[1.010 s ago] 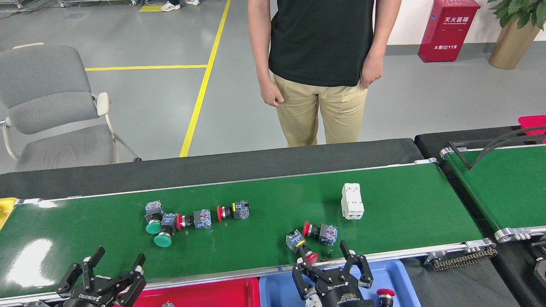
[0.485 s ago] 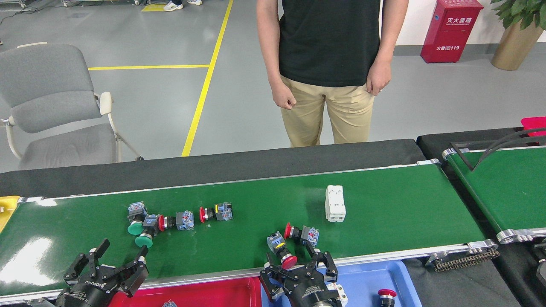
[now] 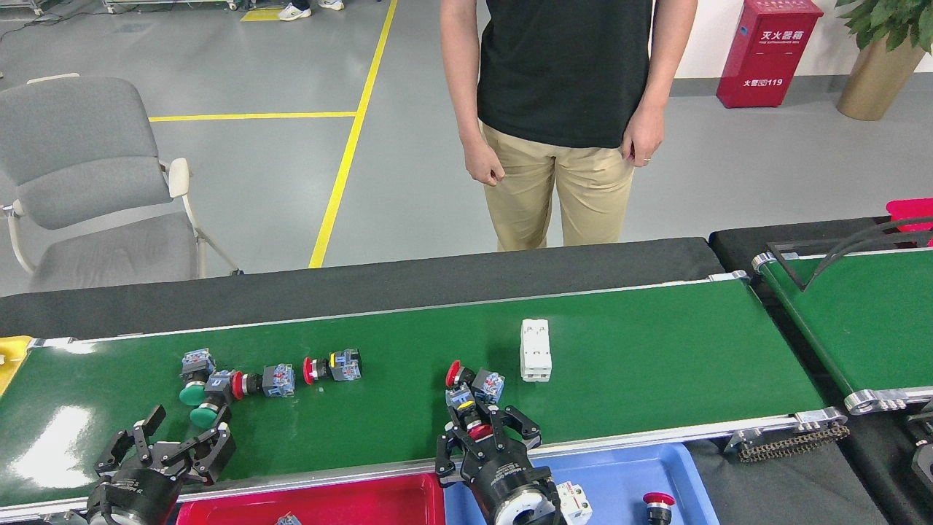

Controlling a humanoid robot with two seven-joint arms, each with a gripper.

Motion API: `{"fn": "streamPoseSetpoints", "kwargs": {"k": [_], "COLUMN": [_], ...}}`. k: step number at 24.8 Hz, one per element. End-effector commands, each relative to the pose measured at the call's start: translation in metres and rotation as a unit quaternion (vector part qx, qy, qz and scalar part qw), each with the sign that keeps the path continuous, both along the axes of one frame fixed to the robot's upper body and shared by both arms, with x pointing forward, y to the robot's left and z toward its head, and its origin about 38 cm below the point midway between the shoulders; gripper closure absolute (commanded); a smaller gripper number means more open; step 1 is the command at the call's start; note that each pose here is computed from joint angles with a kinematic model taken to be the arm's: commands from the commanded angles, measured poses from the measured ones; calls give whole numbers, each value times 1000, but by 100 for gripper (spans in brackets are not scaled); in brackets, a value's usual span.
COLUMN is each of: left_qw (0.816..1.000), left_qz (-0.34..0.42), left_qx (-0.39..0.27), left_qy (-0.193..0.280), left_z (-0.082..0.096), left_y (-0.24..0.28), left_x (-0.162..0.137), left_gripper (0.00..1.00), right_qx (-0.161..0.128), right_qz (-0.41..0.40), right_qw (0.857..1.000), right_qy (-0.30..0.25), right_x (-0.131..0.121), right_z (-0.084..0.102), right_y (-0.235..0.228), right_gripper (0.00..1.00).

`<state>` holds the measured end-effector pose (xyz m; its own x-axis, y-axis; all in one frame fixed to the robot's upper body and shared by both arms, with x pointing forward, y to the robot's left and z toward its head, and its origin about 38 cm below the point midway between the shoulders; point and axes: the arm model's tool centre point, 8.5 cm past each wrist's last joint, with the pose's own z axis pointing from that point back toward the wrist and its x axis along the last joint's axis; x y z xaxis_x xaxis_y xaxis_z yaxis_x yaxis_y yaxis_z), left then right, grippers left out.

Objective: Pick switch part from conveyor to tray

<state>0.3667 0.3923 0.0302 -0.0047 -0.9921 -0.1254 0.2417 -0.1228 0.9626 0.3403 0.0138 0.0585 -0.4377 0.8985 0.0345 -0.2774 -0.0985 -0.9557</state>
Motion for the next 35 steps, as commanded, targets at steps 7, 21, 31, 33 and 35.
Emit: {"fn": "streamPoseSetpoints", "kwargs": {"k": [7, 21, 31, 33, 35], "left_qw": [999, 995, 999, 999, 999], "left_qz": [45, 94, 32, 1, -34], "left_qx": [18, 35, 13, 11, 9], "left_qy": [-3, 18, -16, -31, -41], "left_z": [9, 0, 4, 13, 19], "left_y": [27, 46, 25, 14, 5], "left_x": [28, 38, 23, 17, 3], "left_gripper": [1, 18, 72, 73, 74], "right_qx": [17, 68, 60, 56, 51], "right_qz": [163, 114, -175, -196, -210], "right_qw": [985, 987, 976, 972, 969], "right_qy": [-54, -95, -119, -117, -117], "right_x": [-51, -38, 5, 6, 7], "right_z": [25, 56, 15, 12, 11], "right_y": [65, 31, -142, -157, -169], "right_gripper": [90, 2, 2, 2, 2]}}
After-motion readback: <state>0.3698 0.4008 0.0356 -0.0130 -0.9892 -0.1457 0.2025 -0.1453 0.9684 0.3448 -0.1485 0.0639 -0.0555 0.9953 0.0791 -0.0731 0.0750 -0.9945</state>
